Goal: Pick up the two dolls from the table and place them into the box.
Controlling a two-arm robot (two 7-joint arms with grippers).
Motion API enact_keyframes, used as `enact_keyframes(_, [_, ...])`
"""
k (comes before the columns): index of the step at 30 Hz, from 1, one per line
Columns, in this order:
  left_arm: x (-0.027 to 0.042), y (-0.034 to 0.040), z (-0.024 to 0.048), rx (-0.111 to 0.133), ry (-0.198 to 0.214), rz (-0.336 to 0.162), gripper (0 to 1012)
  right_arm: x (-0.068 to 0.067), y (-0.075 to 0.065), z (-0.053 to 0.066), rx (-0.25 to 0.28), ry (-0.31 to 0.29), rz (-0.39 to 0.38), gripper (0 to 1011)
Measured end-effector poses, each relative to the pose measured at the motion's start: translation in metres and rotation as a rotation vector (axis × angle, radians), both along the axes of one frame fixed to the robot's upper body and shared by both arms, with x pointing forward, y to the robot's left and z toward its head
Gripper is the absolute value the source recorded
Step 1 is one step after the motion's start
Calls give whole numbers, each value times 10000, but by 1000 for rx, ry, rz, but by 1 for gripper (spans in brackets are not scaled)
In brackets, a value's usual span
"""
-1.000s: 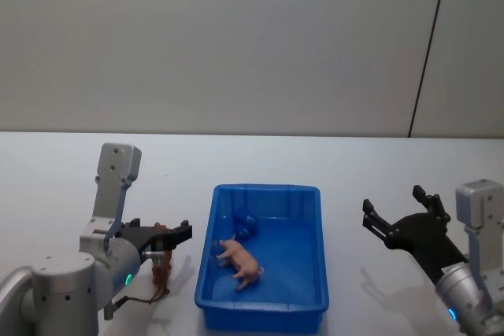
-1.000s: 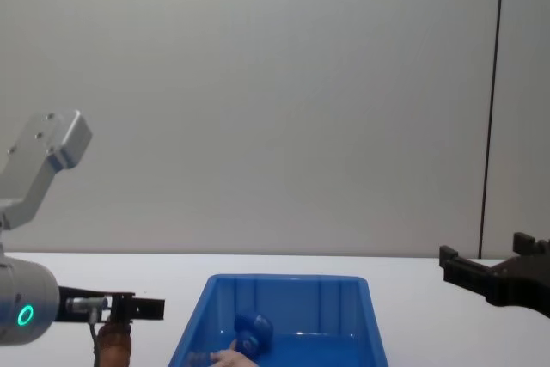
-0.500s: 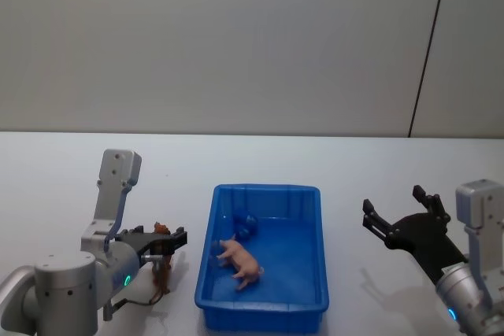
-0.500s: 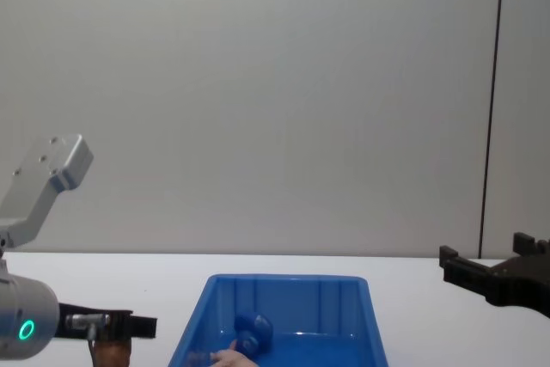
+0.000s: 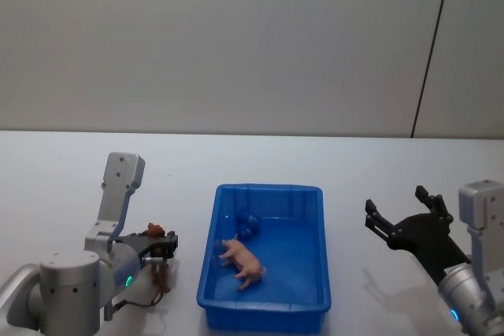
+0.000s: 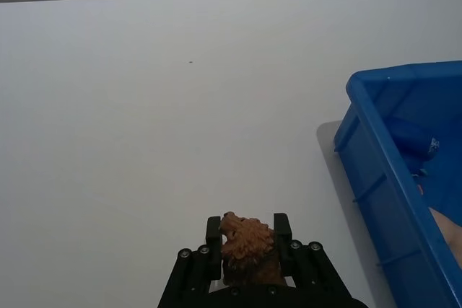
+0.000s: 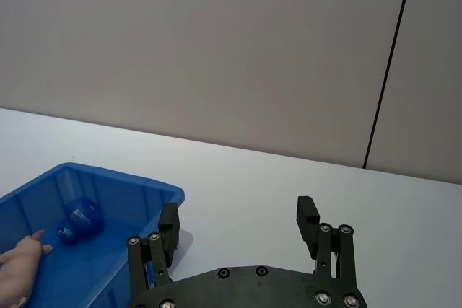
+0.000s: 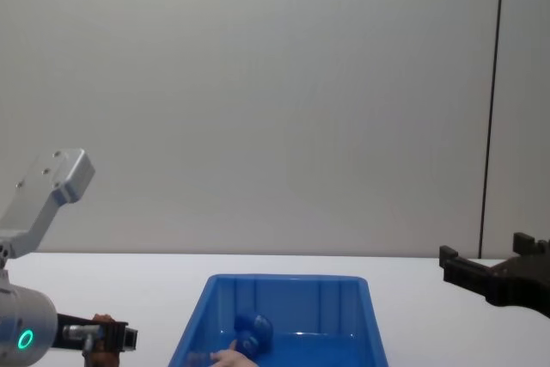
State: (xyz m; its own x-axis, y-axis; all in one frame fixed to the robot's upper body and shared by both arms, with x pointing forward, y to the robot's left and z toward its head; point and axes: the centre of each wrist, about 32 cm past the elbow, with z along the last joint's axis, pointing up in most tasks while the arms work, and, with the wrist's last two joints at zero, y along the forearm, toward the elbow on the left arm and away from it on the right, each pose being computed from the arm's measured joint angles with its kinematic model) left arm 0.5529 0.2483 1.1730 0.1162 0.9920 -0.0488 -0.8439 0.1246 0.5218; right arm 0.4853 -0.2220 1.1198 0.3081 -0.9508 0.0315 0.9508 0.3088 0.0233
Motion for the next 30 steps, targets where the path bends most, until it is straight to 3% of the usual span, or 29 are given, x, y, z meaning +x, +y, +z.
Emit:
enact_keyframes(9, [-5,1,20,23,-19,-9,413,0,0,0,0,0,0,1001])
enact_keyframes(19, [-63,-24,228,66,-114,-58,413,0,0,0,0,0,0,1001])
enact_keyframes(22, [-87,-32,333,81,-159,-93,413,0,0,0,0,0,0,1001])
enact_keyframes(30, [-117,-40,494,86,-242,-180,413,0,0,0,0,0,0,1001])
